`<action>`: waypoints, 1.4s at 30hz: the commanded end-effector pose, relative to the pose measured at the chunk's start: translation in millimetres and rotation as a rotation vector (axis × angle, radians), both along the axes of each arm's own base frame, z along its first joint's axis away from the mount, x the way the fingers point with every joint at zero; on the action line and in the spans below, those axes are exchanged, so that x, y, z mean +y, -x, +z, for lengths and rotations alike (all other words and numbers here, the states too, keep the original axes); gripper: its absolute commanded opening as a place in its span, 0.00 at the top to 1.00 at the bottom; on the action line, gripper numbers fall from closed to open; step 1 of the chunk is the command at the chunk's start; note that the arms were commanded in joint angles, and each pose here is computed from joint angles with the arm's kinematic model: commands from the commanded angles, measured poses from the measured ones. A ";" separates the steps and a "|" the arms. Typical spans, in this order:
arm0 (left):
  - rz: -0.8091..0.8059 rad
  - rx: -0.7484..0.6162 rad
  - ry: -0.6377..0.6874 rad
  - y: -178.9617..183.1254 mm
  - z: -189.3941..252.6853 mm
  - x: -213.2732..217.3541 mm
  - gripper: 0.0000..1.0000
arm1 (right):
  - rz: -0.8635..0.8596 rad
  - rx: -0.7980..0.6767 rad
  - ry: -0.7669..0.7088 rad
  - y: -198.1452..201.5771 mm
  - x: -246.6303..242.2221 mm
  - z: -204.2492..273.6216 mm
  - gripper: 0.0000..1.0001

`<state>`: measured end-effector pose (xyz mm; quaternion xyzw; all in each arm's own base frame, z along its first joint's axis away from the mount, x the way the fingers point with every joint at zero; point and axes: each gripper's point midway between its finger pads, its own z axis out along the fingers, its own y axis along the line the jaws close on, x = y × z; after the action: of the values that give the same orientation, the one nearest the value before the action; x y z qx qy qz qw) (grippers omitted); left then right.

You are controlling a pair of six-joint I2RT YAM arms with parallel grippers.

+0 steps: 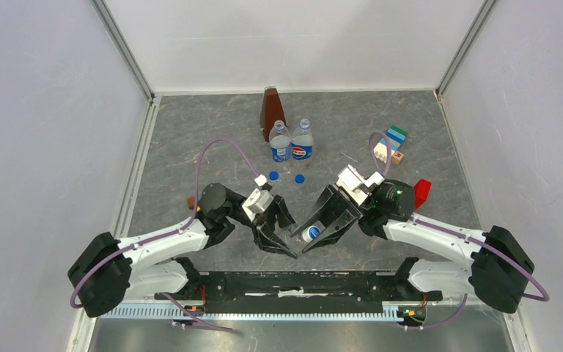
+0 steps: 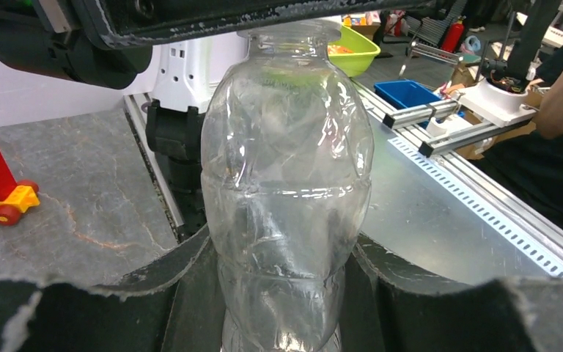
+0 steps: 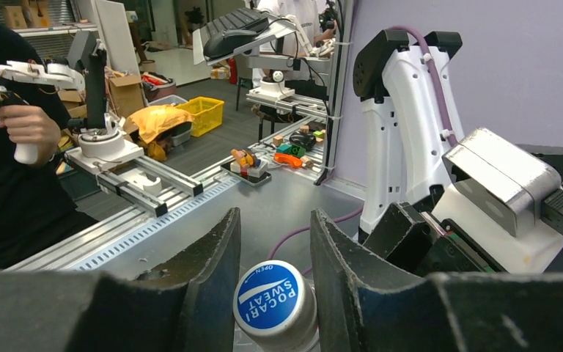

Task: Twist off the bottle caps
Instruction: Unscrew the bottle cap from the plastic bottle.

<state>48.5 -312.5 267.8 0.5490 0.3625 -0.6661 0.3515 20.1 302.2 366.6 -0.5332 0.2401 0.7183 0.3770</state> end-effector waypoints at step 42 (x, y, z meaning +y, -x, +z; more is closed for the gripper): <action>1.178 -0.212 0.090 -131.2 17.7 13.4 0.98 | -0.831 0.425 -0.231 -144.8 -8.1 -4.6 0.98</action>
<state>162.8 -310.6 258.2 0.3489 0.5592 -0.3438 0.6688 169.8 291.9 363.6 -0.1992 0.4216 0.6006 0.6495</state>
